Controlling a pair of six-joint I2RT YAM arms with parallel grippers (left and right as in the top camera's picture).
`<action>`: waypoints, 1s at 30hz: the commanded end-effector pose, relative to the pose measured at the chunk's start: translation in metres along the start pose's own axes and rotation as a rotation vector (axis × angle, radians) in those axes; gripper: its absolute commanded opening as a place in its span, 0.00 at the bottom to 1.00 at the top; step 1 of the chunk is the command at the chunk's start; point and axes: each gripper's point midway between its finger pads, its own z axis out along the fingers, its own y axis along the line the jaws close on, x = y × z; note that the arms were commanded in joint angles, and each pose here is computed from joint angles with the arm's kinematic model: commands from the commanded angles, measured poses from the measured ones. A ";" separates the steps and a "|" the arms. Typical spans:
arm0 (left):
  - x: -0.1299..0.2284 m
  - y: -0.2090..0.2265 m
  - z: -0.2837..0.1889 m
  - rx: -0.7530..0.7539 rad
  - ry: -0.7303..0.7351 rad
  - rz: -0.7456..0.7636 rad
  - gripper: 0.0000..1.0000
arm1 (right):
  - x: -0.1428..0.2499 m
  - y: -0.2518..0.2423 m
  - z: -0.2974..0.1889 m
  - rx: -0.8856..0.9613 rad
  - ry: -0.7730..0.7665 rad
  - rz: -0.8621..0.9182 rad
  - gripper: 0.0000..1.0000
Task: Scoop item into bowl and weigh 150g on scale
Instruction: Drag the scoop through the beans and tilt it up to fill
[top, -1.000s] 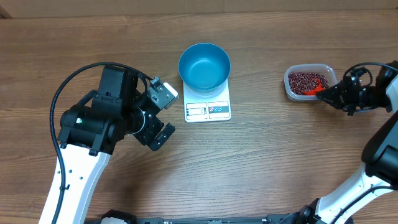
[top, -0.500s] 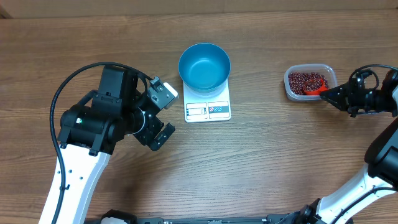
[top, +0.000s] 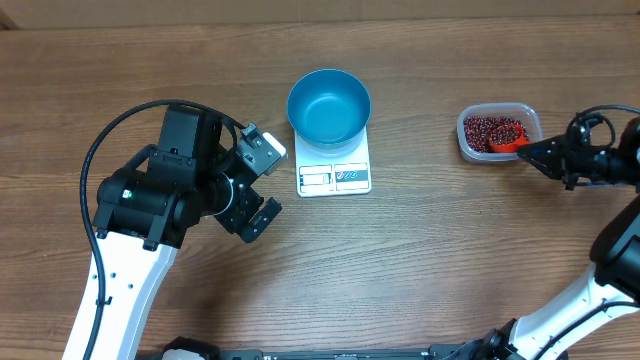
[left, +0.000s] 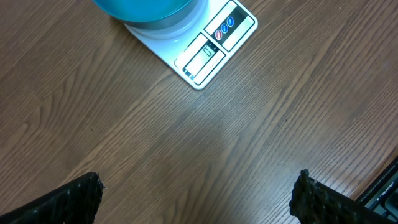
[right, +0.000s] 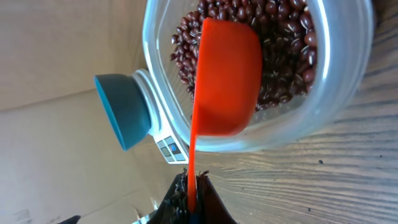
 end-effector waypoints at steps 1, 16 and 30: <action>0.000 -0.002 0.002 0.018 -0.004 -0.016 1.00 | -0.002 0.003 -0.005 -0.063 -0.017 -0.008 0.04; 0.000 -0.002 0.002 0.018 -0.004 -0.016 1.00 | 0.011 0.023 -0.012 -0.183 -0.002 -0.054 0.04; 0.000 -0.002 0.002 0.018 -0.004 -0.016 1.00 | 0.020 0.043 -0.016 -0.287 -0.003 -0.103 0.04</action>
